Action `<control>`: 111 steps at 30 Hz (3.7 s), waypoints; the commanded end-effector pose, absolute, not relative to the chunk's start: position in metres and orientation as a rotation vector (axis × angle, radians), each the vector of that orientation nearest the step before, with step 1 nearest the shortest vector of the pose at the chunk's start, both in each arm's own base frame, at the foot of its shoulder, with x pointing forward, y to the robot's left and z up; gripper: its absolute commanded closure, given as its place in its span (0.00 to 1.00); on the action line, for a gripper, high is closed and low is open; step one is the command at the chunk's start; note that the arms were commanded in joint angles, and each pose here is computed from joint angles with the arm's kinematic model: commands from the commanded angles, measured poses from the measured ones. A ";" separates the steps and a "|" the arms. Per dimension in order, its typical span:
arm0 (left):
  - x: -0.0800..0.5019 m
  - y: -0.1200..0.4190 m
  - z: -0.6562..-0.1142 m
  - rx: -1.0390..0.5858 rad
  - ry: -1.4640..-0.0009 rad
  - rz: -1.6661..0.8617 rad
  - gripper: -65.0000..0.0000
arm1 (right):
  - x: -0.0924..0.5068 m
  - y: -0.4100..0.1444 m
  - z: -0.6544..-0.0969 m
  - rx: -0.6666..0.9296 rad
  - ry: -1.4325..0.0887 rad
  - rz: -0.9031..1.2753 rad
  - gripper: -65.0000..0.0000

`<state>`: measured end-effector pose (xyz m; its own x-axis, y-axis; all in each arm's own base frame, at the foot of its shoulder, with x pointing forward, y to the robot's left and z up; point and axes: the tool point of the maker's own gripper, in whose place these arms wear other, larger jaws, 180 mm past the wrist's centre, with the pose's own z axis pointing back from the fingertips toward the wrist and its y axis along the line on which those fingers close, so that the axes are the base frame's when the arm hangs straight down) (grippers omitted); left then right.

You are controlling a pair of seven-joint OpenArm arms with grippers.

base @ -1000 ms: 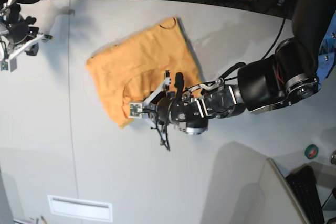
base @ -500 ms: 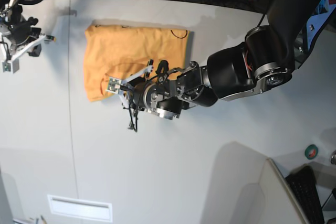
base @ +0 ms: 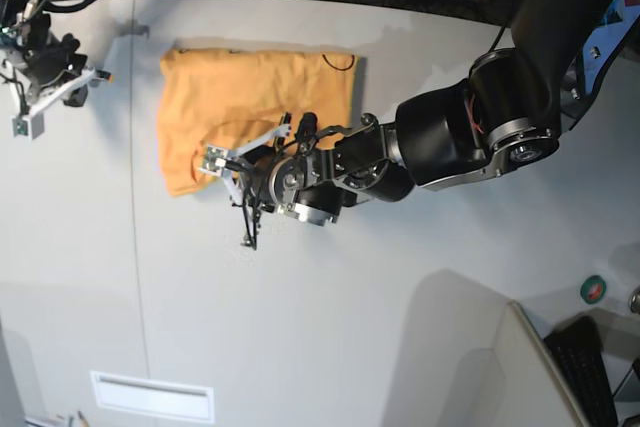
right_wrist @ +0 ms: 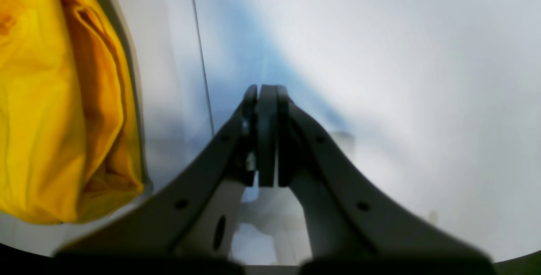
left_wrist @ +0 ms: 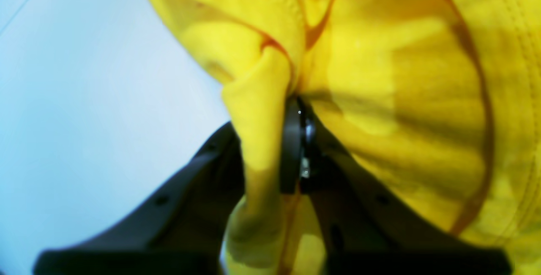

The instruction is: Layout the t-shirt on the table in an organized manner, then fold the t-shirt properly

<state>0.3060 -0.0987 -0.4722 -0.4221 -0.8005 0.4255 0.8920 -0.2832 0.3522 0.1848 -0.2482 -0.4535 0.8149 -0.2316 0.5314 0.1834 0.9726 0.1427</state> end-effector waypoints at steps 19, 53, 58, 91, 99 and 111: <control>0.401 -0.119 -0.346 -0.222 -1.056 -1.447 0.51 | 0.193 -0.252 -0.433 0.062 -0.641 -0.190 1.00; 0.205 -0.002 -0.458 -0.459 -0.642 -0.819 1.00 | 0.155 -0.127 -0.478 0.311 -0.536 0.008 1.00; 0.210 0.004 -0.419 -0.451 -0.756 -0.785 1.00 | 0.159 -0.126 -0.444 0.296 -0.615 0.052 1.00; -0.133 0.171 -0.606 -0.363 0.021 -0.424 1.00 | -0.173 -0.164 -0.601 0.287 0.457 0.293 1.00; -0.117 0.150 -0.623 -0.381 -0.136 -0.216 1.00 | -0.159 -0.139 -0.635 0.295 0.180 0.259 1.00; -0.086 0.163 -0.634 -0.173 -0.261 -0.349 1.00 | -0.152 -0.125 -0.635 0.325 0.124 0.252 1.00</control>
